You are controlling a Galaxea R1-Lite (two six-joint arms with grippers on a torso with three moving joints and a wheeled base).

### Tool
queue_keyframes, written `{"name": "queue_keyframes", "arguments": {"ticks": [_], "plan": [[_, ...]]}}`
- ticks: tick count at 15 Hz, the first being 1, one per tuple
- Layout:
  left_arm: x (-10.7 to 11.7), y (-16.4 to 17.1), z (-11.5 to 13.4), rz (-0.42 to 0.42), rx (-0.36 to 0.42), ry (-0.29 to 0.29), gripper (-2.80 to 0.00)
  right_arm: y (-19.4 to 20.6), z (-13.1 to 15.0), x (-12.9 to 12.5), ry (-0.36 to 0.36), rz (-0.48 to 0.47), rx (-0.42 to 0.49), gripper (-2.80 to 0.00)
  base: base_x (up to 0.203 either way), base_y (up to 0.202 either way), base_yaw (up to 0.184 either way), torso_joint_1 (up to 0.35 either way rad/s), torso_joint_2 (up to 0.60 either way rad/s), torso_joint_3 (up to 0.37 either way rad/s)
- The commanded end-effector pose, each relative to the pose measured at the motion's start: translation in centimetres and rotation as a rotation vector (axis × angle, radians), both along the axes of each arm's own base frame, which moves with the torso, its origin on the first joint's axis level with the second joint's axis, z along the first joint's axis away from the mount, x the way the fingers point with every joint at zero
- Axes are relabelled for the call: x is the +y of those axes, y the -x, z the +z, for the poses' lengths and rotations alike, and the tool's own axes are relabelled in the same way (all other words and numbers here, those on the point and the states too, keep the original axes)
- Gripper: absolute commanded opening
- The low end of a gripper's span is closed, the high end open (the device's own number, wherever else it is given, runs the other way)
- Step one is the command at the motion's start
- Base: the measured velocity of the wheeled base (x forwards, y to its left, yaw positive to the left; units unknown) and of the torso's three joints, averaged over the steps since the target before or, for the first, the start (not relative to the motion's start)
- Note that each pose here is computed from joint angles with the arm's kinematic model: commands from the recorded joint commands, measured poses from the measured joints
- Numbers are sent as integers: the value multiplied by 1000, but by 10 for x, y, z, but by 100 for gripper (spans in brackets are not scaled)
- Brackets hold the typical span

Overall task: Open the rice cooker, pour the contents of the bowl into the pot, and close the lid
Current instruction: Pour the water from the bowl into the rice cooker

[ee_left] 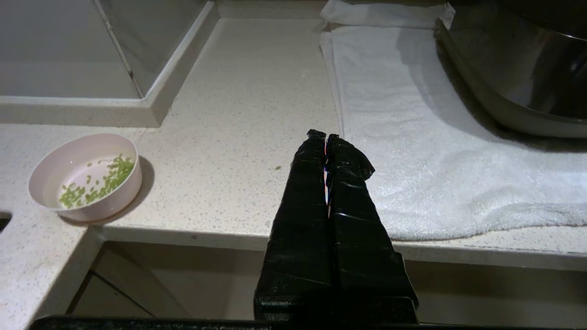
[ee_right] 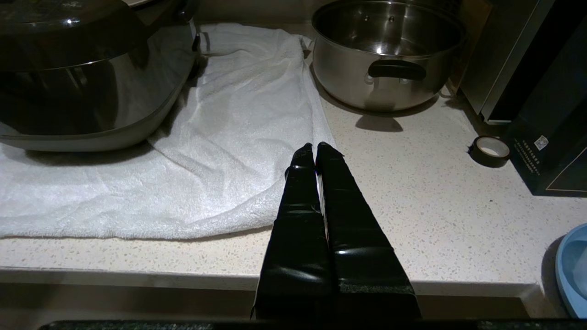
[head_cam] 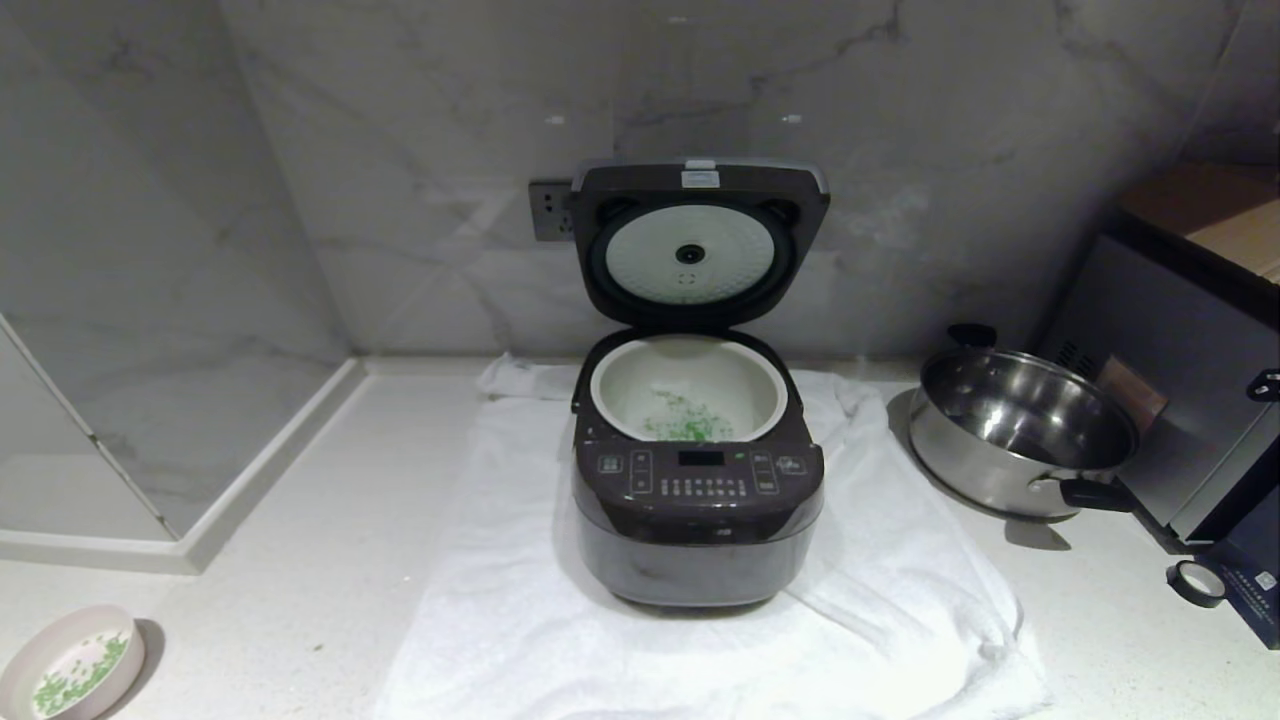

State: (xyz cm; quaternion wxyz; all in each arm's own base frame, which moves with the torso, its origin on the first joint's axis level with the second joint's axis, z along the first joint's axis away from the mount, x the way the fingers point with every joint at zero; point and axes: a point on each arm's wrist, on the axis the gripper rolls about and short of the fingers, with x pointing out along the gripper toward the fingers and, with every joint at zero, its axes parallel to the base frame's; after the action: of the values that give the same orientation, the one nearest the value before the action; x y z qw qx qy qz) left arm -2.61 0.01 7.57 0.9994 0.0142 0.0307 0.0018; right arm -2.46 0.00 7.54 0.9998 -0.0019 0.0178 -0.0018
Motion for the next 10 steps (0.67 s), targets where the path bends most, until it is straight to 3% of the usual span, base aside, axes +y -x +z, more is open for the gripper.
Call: {"name": "queue_keyframes", "arguments": {"ticks": [1,3,5,7,10], "plan": [[0,0,1,15,42,1,-280,0,0,0,1,0,1,-280,0,0,0,0,0,0],[0,-3,15,25,77,3,-280,0,0,0,1,0,2,-280,0,0,0,0,0,0],[0,-12,40,34,125,47,-280,0,0,0,1,0,2,-280,0,0,0,0,0,0],[1,-31,58,57,230,74,-280,0,0,0,1,1,3,-280,0,0,0,0,0,0],[5,-79,80,168,416,160,-280,0,0,0,1,1,2,-280,0,0,0,0,0,0]]}}
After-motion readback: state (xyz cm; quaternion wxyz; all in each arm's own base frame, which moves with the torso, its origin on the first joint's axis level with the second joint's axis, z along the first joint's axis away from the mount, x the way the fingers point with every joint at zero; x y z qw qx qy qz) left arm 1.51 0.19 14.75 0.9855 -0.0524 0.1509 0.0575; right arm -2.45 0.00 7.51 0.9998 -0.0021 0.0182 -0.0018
